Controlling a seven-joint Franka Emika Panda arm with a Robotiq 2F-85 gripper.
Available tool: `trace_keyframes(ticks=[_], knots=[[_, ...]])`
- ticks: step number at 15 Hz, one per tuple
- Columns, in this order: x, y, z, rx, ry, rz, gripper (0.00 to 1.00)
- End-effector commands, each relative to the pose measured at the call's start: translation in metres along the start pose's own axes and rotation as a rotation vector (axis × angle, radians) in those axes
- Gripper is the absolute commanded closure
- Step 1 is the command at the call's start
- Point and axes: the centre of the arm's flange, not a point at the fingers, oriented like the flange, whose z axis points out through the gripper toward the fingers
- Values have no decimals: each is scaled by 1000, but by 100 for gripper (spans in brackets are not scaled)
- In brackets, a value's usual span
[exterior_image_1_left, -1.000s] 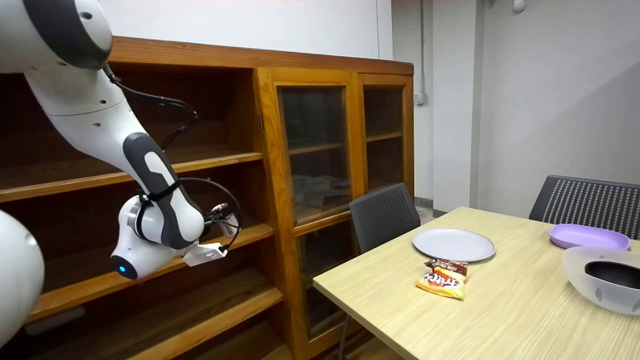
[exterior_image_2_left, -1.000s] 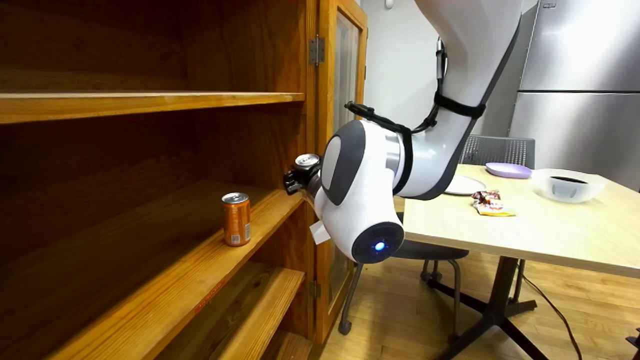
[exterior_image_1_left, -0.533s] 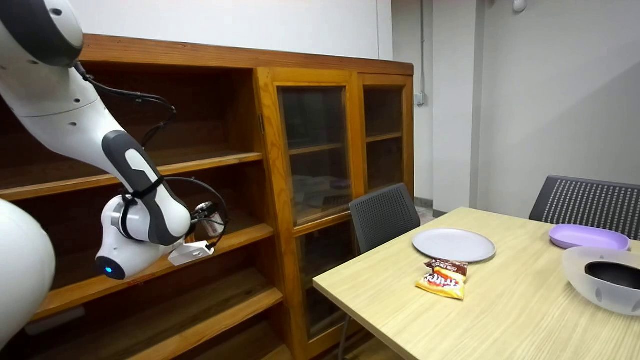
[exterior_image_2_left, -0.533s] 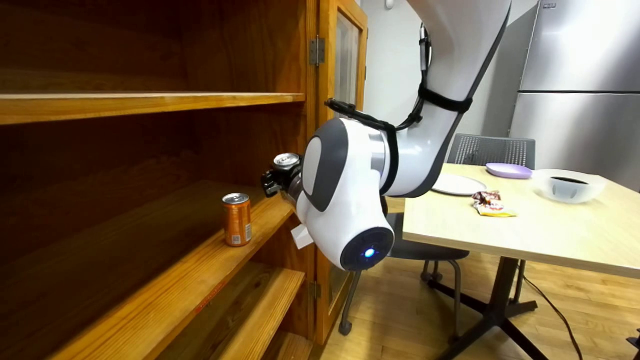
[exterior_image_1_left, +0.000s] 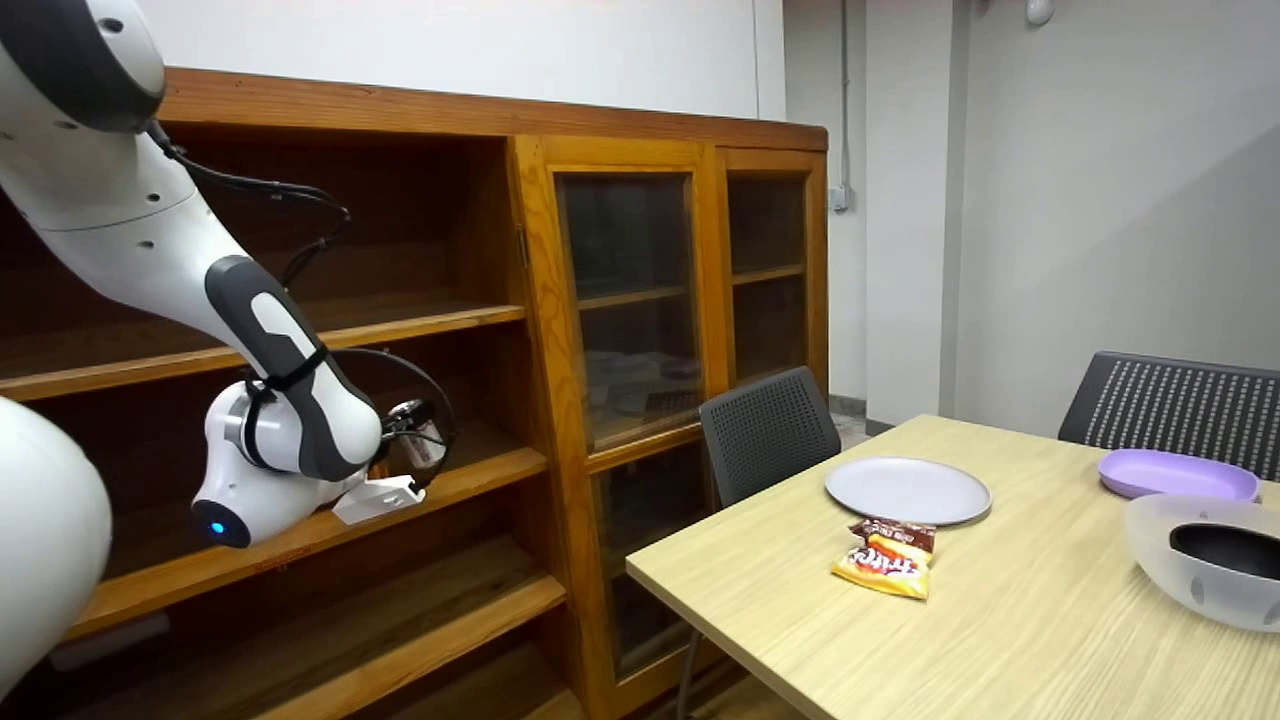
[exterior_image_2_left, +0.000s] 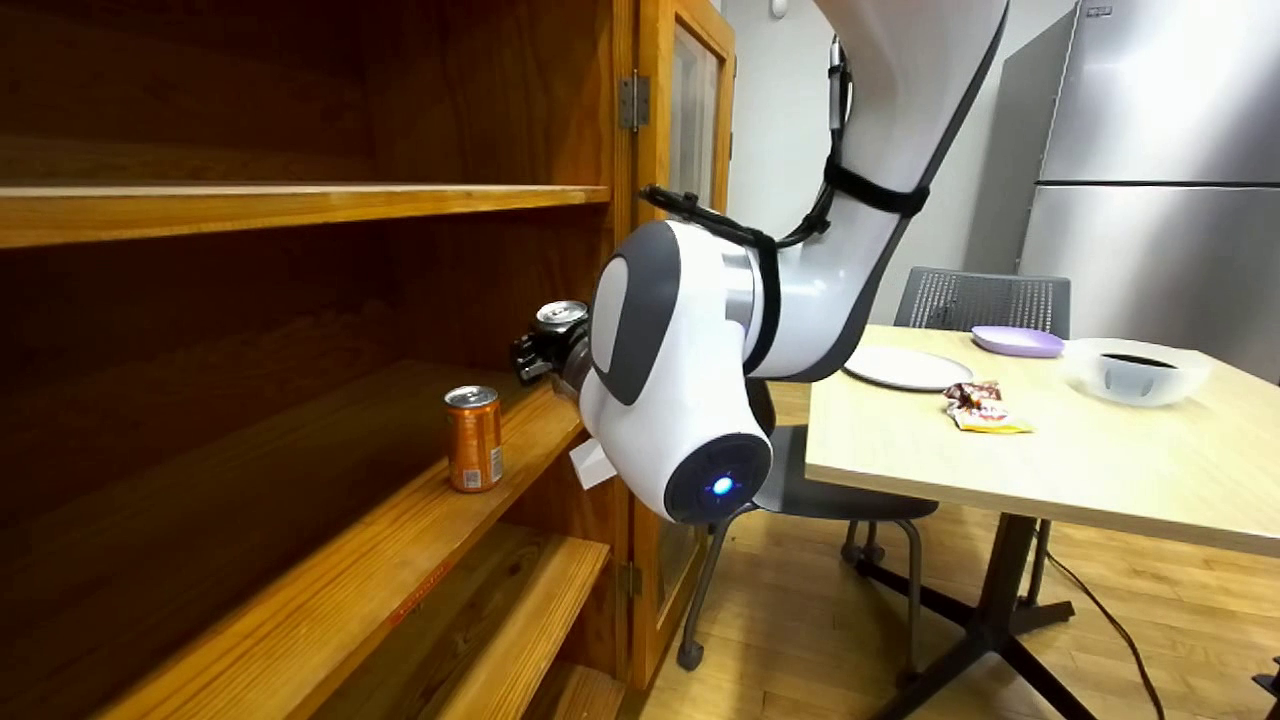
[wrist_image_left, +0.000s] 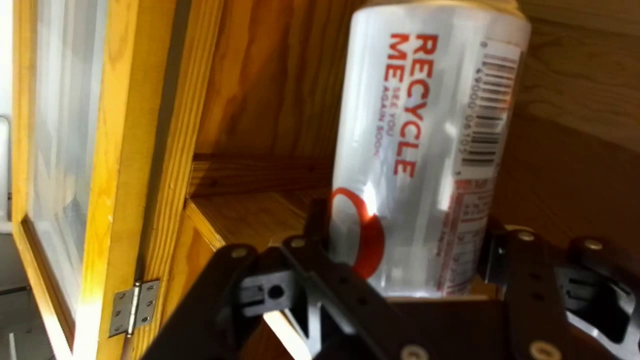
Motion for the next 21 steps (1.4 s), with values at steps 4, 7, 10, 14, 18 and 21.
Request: trace_keyframes(ticks=[4,7,10,14,18,21], knots=[[-11,35,30,53,18,28,60],[-7,28,33,61,24,23,60],[-10,32,39,35,22,32,60],[-30,56,54,21,6,13,60],[-47,68,65,15,-6,-3,60],[-55,71,74,14,-10,-11,60]])
